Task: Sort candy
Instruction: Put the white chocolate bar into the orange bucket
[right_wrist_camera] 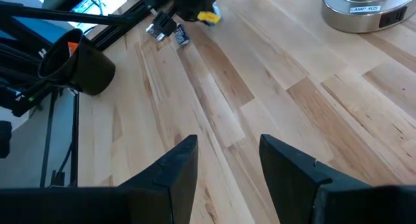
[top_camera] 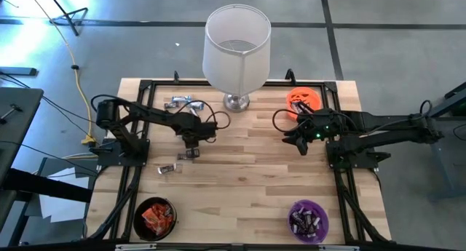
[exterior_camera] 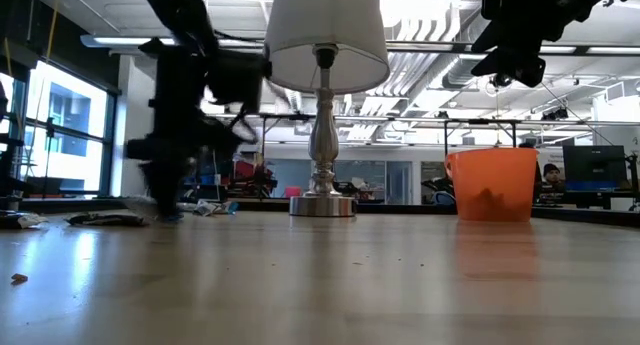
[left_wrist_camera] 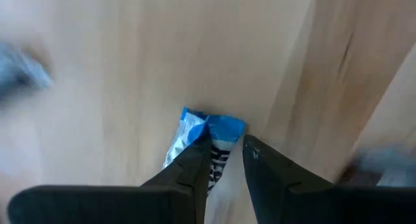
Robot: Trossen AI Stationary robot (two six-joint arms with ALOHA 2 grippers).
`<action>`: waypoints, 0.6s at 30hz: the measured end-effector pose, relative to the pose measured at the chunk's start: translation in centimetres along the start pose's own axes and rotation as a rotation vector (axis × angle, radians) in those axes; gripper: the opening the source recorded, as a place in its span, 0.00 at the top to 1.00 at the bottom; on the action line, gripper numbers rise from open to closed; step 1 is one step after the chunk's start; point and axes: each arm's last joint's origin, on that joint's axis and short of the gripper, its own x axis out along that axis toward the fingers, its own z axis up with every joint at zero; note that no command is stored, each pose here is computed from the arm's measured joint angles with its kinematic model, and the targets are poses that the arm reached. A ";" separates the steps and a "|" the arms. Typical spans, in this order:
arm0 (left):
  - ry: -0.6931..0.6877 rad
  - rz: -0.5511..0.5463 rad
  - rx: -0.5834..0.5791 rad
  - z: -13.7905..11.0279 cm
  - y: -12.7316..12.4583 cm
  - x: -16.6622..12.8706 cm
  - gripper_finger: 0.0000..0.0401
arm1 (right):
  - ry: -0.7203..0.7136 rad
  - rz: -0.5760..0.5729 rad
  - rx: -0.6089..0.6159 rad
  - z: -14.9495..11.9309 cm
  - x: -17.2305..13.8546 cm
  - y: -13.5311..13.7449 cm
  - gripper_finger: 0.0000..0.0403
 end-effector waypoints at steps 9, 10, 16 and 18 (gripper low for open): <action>-0.114 0.005 -0.050 1.5 -1.0 -3.0 0.81 | 0.000 -0.001 -0.018 0.0 0.0 0.0 0.60; -0.110 0.018 -0.044 1.4 -1.1 -3.1 0.81 | 0.000 -0.001 -0.019 0.0 0.0 0.0 0.60; -0.074 0.133 -0.044 1.0 -0.4 -2.9 0.81 | 0.001 -0.001 -0.026 0.0 0.0 0.0 0.60; -0.084 0.137 -0.065 1.1 0.1 -2.8 0.81 | 0.000 -0.001 -0.026 0.0 0.0 0.0 0.60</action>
